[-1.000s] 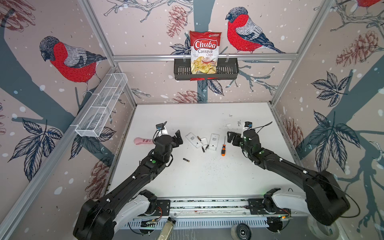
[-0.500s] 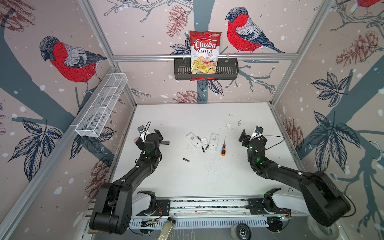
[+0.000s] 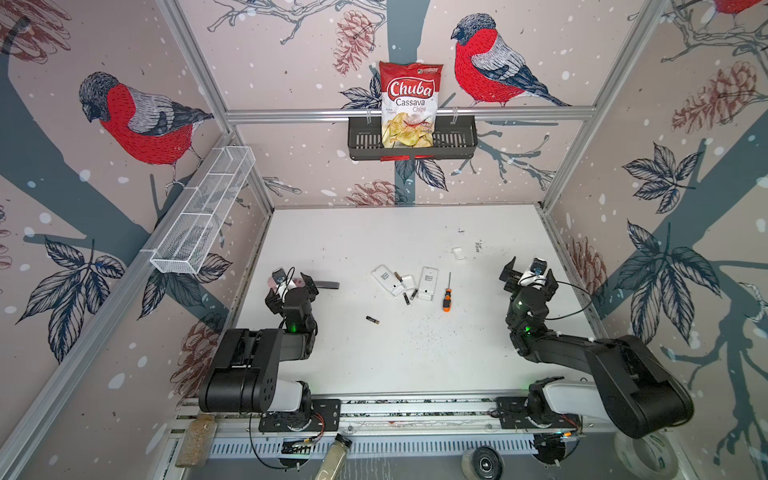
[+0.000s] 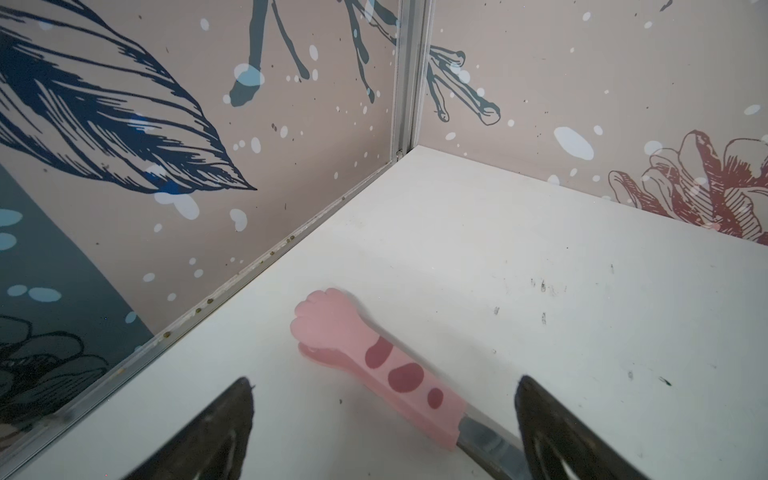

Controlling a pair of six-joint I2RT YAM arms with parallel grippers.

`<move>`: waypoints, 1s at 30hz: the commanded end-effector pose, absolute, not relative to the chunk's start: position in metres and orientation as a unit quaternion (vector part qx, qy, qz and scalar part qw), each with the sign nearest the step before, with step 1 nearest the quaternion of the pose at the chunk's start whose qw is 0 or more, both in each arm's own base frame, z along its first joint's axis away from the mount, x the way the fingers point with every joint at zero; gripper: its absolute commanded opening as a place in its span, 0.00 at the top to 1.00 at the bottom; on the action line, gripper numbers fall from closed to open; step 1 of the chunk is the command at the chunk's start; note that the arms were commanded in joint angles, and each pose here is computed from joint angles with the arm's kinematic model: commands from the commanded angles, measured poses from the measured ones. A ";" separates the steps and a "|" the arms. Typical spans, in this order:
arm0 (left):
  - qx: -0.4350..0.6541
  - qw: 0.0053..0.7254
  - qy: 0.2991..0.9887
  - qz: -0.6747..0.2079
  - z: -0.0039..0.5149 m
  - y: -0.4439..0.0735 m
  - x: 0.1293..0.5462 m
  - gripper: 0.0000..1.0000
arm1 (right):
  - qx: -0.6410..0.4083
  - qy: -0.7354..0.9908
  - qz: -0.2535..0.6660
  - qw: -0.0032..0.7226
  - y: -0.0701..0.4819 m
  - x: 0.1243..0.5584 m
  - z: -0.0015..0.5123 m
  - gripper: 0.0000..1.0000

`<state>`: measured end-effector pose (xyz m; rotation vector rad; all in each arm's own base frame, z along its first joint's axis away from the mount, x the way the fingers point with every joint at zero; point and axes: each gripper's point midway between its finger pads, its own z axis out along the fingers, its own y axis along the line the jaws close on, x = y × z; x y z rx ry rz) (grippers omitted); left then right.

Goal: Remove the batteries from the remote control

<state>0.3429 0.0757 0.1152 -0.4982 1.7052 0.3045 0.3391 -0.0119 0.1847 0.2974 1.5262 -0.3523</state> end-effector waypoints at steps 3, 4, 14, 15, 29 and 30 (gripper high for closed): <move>-0.203 0.670 0.705 0.112 0.143 0.070 0.347 0.03 | 0.138 0.661 -0.160 0.720 -0.022 0.339 0.197 0.01; -0.200 0.677 0.700 0.110 0.145 0.069 0.344 0.03 | 0.139 0.658 -0.158 0.724 -0.023 0.337 0.198 0.01; -0.184 0.701 0.681 0.105 0.152 0.061 0.331 0.03 | 0.139 0.656 -0.133 0.730 -0.026 0.328 0.196 0.01; -0.173 0.705 0.680 0.105 0.153 0.057 0.331 0.03 | 0.139 0.658 -0.130 0.728 -0.026 0.326 0.194 0.01; -0.091 0.717 0.683 0.108 0.149 0.025 0.338 0.02 | 0.128 0.685 -0.096 0.710 -0.029 0.326 0.151 0.01; -0.090 0.716 0.684 0.108 0.148 0.024 0.338 0.02 | 0.130 0.685 -0.087 0.712 -0.032 0.330 0.149 0.01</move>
